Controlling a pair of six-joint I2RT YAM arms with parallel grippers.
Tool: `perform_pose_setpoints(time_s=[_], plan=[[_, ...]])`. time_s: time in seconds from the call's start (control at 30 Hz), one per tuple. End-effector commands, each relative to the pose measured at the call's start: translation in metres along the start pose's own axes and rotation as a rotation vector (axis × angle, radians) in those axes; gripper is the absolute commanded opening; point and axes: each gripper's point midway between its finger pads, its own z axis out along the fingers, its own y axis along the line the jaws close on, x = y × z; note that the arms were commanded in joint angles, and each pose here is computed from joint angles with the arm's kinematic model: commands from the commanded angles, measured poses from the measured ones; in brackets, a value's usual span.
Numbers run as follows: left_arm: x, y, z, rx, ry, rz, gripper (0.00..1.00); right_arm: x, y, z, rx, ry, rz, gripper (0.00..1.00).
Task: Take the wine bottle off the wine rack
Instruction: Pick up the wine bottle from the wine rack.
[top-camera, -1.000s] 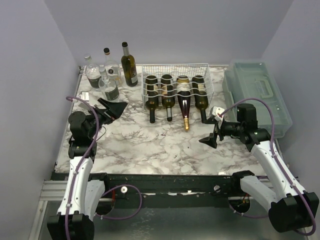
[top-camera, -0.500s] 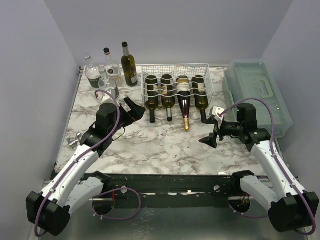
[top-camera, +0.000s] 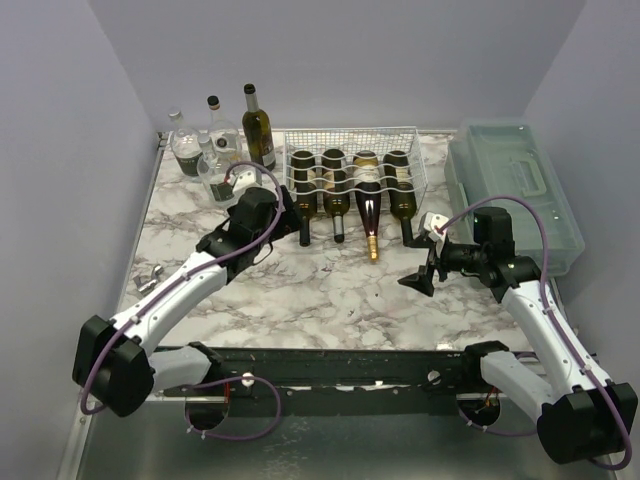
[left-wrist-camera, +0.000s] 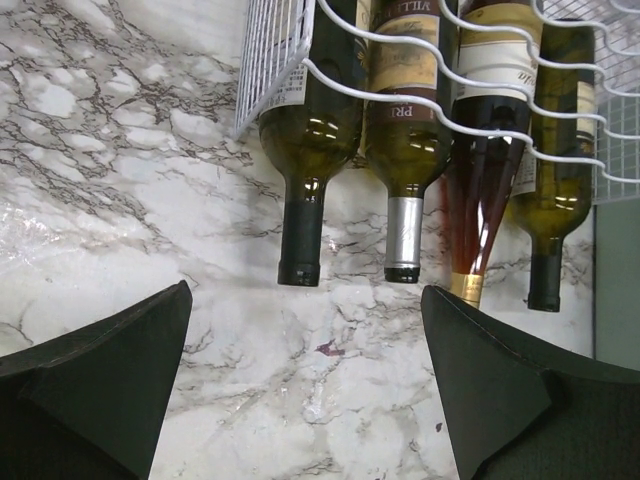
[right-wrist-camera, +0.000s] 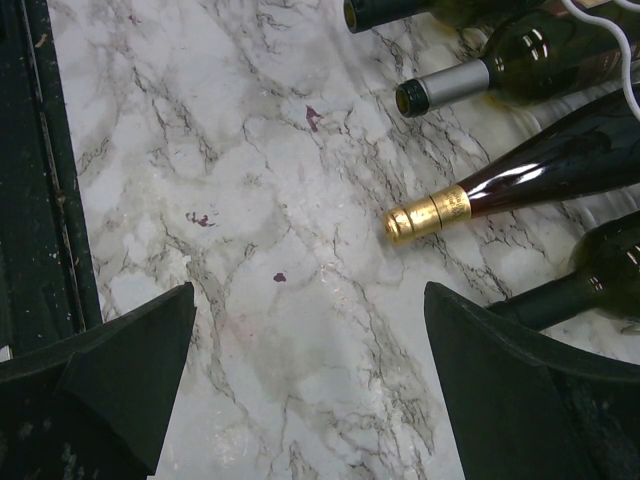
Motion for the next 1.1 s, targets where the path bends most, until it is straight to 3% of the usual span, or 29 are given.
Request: perform_pose_setpoints(time_s=[0.0, 0.3, 0.6, 0.9, 1.07], plan=[[-0.006, -0.006, 0.013, -0.039, -0.01, 0.057, 0.99, 0.003, -0.004, 0.0, 0.019, 0.009, -0.001, 0.99], [0.004, -0.018, 0.049, -0.055, 0.05, 0.158, 0.98, 0.004, -0.005, 0.0, 0.019, 0.011, 0.0, 1.0], [0.027, -0.013, 0.096, -0.117, 0.118, 0.253, 0.92, 0.004, -0.005, 0.0, 0.023, 0.014, -0.001, 1.0], [0.053, -0.007, 0.129, -0.146, 0.197, 0.28, 0.71, 0.003, -0.006, 0.0, 0.023, 0.013, -0.005, 0.99], [0.064, -0.006, 0.139, -0.126, 0.244, 0.268, 0.67, 0.004, -0.006, -0.001, 0.025, 0.014, -0.006, 1.0]])
